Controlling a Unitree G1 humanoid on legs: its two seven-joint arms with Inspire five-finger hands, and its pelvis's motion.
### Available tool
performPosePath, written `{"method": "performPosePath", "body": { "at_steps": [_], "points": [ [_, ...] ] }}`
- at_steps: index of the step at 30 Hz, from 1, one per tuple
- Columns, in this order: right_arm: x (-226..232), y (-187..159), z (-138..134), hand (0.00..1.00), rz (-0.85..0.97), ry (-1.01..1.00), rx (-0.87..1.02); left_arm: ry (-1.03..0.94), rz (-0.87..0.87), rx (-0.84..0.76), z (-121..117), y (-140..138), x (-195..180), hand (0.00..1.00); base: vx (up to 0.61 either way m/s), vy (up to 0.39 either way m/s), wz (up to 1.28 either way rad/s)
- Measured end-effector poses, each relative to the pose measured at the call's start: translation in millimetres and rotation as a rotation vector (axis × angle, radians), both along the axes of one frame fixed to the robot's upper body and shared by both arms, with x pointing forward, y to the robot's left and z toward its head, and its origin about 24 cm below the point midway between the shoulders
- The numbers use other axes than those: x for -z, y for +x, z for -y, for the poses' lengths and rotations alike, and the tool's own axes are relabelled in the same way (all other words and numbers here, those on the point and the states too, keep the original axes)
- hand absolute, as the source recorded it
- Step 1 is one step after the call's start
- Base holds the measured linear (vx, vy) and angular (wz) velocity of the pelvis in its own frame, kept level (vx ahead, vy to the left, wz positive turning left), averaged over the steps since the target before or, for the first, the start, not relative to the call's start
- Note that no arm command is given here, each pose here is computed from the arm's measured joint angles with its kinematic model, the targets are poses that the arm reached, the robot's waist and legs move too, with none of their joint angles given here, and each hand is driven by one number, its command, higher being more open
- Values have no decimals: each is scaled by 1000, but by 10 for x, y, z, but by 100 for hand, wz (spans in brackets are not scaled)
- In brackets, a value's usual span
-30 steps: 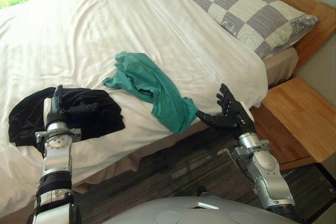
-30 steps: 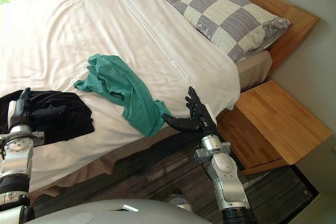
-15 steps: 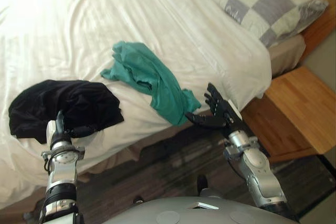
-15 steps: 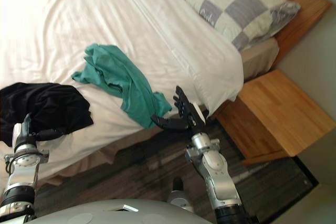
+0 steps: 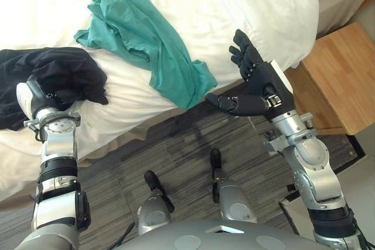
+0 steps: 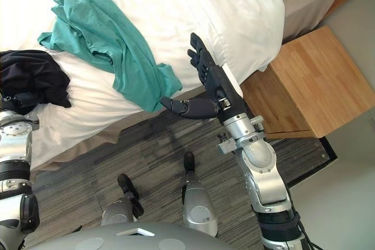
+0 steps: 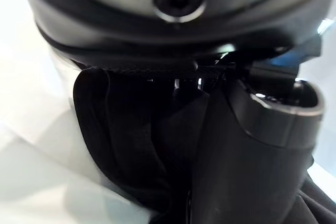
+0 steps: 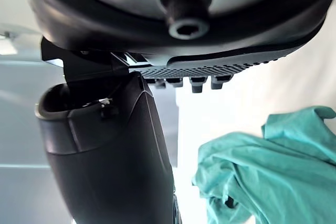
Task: Tidy up the quilt and then pick up the clothes from the bed and put them into the laundry hamper
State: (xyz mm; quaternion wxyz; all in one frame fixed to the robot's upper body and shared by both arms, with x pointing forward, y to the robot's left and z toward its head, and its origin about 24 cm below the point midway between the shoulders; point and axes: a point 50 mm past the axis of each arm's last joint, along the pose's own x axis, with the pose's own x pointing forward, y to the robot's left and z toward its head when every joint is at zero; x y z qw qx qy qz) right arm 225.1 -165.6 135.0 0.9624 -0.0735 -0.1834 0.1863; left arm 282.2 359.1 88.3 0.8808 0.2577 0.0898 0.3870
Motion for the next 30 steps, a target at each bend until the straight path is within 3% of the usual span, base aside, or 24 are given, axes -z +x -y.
{"method": "performPosePath", "body": {
  "at_steps": [3,8,12,16,23,30],
  "points": [
    [72,-56,12,100,-31,4,-6,11,-27,84,31,-53,50,0,39,23,9],
    [229,-163,42,100,-96,3,9,-20,-152,261,235,-447,532,0,37,27,16],
    [432,-172,-33,100,-175,-117,-5,-236,-238,286,477,-861,1093,0,22,-4,20],
    [786,-138,-117,100,-323,-247,-17,-373,-272,349,648,-1110,1329,0,15,-12,36],
    [1104,63,49,100,-486,-491,128,-558,-177,532,973,-1295,1105,0,-27,-7,43],
    [1091,485,285,100,-524,-621,313,-563,-32,654,1080,-1131,697,0,-46,-2,30]
  ]
}}
